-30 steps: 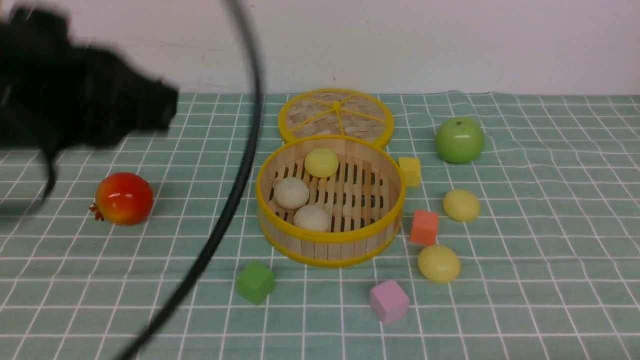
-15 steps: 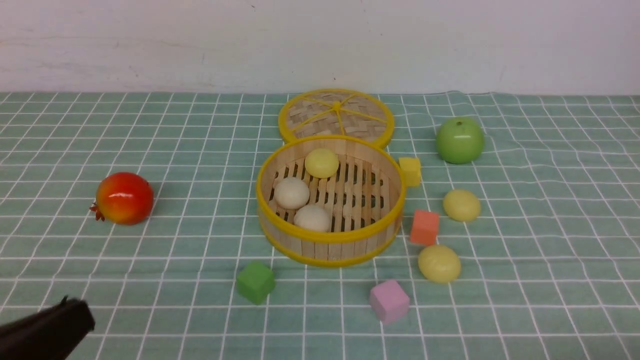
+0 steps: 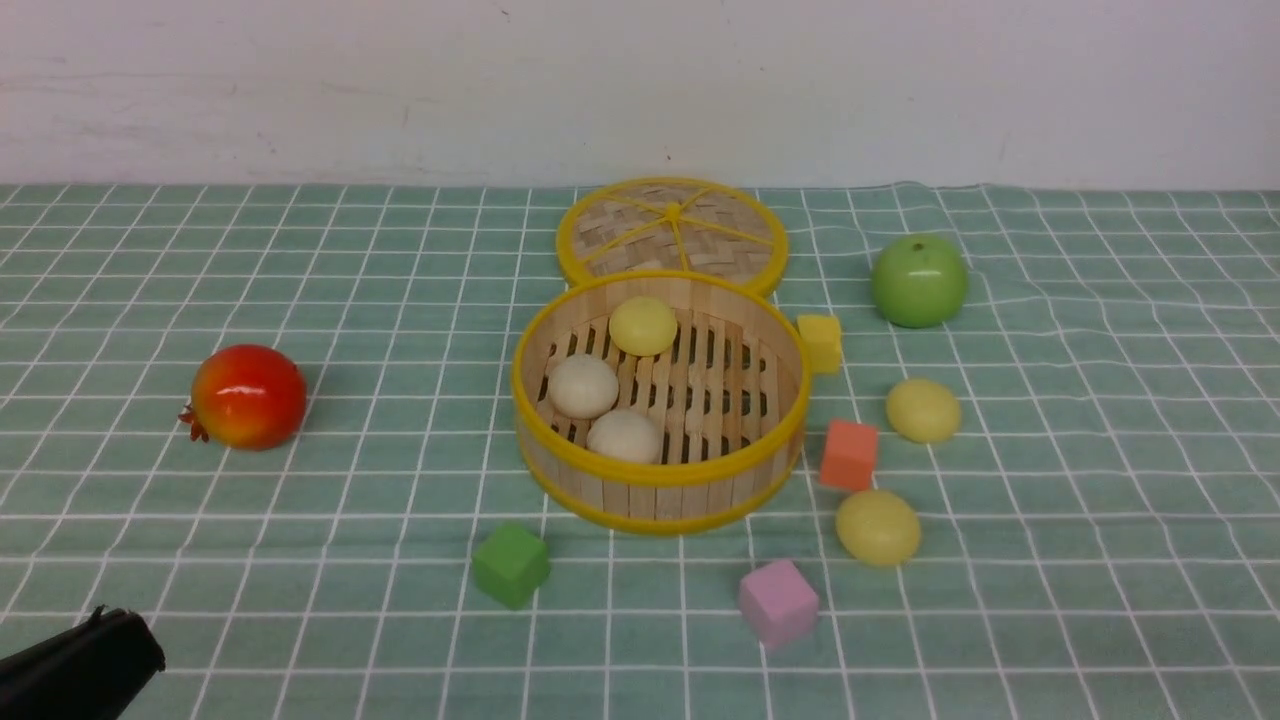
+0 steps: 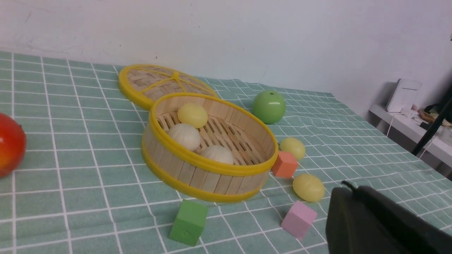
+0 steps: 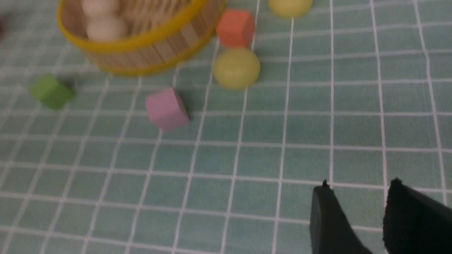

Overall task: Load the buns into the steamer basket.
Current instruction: Use the right arm to grab a steamed stuffed bun

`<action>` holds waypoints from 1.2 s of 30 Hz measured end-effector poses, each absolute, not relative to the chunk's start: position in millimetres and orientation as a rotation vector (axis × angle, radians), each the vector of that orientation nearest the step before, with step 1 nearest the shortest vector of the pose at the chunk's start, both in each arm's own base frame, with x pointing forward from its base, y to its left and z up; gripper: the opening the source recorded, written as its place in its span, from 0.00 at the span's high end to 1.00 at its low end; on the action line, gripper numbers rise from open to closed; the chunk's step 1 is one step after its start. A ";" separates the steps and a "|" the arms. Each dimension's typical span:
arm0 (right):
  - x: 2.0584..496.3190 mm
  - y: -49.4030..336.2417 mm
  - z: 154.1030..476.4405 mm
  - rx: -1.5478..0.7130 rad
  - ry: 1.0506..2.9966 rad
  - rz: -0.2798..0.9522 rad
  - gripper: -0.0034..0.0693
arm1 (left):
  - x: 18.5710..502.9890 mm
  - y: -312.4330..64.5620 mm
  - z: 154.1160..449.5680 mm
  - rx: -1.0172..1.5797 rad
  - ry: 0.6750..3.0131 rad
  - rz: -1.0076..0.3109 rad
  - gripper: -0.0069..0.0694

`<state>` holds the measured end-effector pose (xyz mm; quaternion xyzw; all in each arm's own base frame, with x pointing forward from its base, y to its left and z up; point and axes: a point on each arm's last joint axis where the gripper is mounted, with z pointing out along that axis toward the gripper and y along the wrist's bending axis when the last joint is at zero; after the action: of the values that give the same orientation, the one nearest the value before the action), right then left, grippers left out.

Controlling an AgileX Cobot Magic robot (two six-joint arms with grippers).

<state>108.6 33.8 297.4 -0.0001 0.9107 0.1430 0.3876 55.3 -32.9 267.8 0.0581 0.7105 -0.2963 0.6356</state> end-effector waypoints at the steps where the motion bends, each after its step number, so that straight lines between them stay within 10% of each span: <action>1: 111.4 34.3 298.3 -0.014 2.330 0.353 0.62 | 55.3 -32.9 267.8 0.133 1.623 -0.677 0.93; 14: 277.9 87.8 270.6 -0.261 2.750 0.321 0.62 | 55.3 -32.9 267.7 0.131 1.625 -0.680 0.93; 36: 359.6 145.9 203.7 -0.378 2.726 0.280 0.62 | 55.3 -32.9 267.7 0.131 1.625 -0.680 0.93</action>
<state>359.6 145.9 203.7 -0.1343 0.9681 0.0996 0.1865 55.3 -32.9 267.7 0.0572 0.7110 -0.2975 0.6346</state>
